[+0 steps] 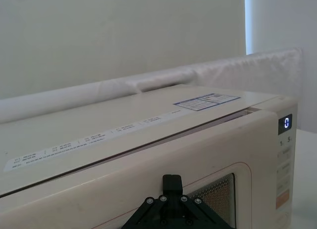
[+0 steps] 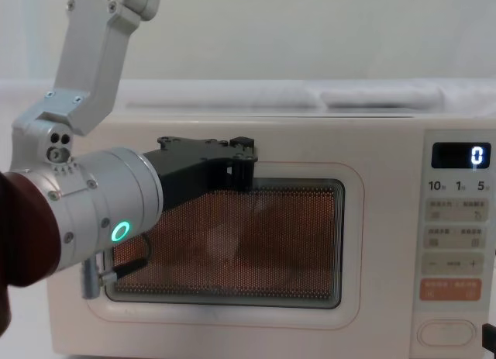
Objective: Press the button to open the microwave door with one hand; close the microwave door with the other hand.
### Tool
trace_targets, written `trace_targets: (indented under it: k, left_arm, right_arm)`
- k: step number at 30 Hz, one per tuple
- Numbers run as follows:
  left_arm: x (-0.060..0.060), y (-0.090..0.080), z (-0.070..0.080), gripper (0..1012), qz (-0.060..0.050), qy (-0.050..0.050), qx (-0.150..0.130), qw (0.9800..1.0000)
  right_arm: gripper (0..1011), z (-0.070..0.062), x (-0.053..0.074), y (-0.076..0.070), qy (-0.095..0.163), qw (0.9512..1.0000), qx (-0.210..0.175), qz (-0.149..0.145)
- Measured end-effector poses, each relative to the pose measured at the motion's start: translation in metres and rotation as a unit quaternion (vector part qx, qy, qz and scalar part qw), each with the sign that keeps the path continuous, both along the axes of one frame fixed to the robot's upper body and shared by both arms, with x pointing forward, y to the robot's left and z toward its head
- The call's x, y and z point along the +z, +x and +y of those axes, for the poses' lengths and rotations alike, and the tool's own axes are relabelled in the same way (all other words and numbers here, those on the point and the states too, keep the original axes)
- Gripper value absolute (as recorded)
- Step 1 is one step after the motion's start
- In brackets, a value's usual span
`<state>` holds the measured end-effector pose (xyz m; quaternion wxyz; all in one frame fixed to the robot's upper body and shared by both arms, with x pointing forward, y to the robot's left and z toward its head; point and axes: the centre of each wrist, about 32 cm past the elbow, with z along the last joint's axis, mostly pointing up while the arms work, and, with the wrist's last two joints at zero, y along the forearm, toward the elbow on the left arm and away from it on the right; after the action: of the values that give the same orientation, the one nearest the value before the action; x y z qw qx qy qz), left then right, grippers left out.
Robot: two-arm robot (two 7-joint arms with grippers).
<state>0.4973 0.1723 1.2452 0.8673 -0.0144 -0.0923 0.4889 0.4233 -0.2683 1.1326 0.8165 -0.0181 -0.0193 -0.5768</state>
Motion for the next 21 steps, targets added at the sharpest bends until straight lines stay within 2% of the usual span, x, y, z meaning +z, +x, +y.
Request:
trace_targets:
  k: [21]
  left_arm:
    - [-0.0016, 0.005, -0.003, 0, 0.011, -0.008, 0.008, 0.9999]
  right_arm:
    - [1001, 0.0, 0.0, 0.0, 0.0, 1.0, 0.0, 0.0]
